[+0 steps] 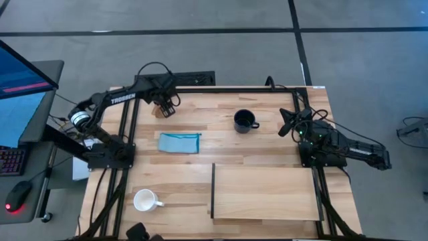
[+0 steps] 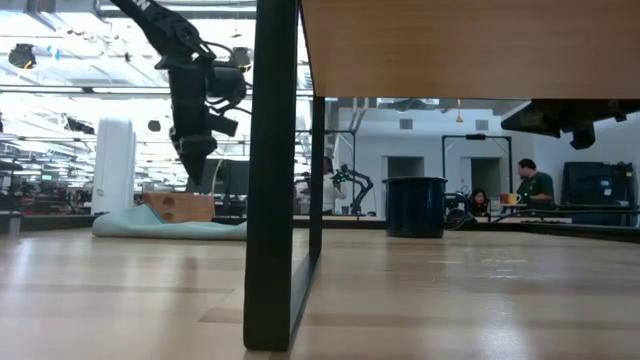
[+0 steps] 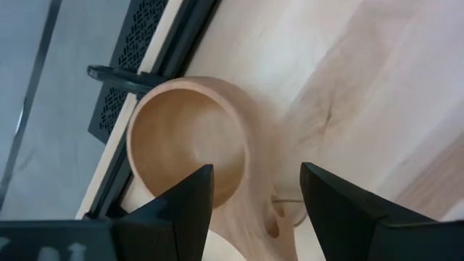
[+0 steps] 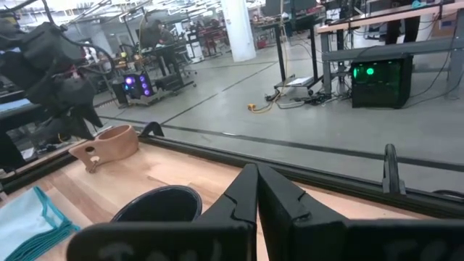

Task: Stack small to large cups/mugs on shelf
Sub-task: Put the brown mug on the shelf

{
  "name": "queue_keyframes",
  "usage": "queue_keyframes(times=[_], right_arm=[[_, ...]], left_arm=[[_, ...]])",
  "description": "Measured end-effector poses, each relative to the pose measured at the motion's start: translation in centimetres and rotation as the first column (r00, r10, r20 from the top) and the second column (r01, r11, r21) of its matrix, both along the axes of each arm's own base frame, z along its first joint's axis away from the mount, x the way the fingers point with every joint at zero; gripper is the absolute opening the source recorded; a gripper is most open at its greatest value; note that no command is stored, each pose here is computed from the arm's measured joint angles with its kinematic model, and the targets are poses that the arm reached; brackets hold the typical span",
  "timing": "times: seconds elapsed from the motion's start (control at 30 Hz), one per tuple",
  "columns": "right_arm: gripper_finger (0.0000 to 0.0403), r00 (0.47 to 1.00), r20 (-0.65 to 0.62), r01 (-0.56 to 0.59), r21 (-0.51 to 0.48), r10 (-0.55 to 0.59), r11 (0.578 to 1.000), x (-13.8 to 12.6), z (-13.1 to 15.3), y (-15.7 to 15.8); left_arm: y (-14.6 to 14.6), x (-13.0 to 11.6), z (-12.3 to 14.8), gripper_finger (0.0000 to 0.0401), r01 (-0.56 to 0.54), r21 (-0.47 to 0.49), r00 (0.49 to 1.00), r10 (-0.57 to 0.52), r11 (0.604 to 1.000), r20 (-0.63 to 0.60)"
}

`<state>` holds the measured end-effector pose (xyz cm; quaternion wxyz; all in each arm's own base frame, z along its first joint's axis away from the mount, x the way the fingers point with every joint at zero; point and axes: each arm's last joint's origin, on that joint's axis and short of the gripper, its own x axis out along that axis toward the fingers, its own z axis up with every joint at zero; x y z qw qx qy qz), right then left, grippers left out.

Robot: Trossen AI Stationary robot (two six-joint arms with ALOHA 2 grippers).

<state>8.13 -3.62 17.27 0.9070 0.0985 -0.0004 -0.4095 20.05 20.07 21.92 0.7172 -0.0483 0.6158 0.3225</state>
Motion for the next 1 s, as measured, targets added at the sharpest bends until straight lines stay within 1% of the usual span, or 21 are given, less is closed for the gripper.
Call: queue_keyframes(times=[0.13, 0.3, 0.87, 1.0], right_arm=[[0.0033, 1.000, 0.000, 0.000, 0.000, 0.000, 1.000, 0.00, 0.00, 0.00], [0.0033, 1.000, 0.000, 0.000, 0.000, 0.000, 1.000, 0.00, 0.00, 0.00], [0.0033, 1.000, 0.000, 0.000, 0.000, 0.000, 1.000, 0.00, -0.01, 0.00], [0.0033, 1.000, 0.000, 0.000, 0.000, 0.000, 1.000, 0.00, -0.01, 0.00]], left_arm=[[-0.18, -0.06, -0.05, 0.0199, 0.004, -0.015, 1.000, -0.004, 1.000, -0.012], [-0.24, -0.16, -0.08, 0.0199, -0.033, -0.021, 0.999, 0.033, 0.999, -0.009], [-0.27, -0.18, -0.07, 0.0199, -0.041, -0.024, 0.999, 0.041, 0.999, -0.007], [-0.56, -0.31, -0.15, 0.0199, -0.024, -0.050, 0.999, 0.022, 0.998, -0.031]])
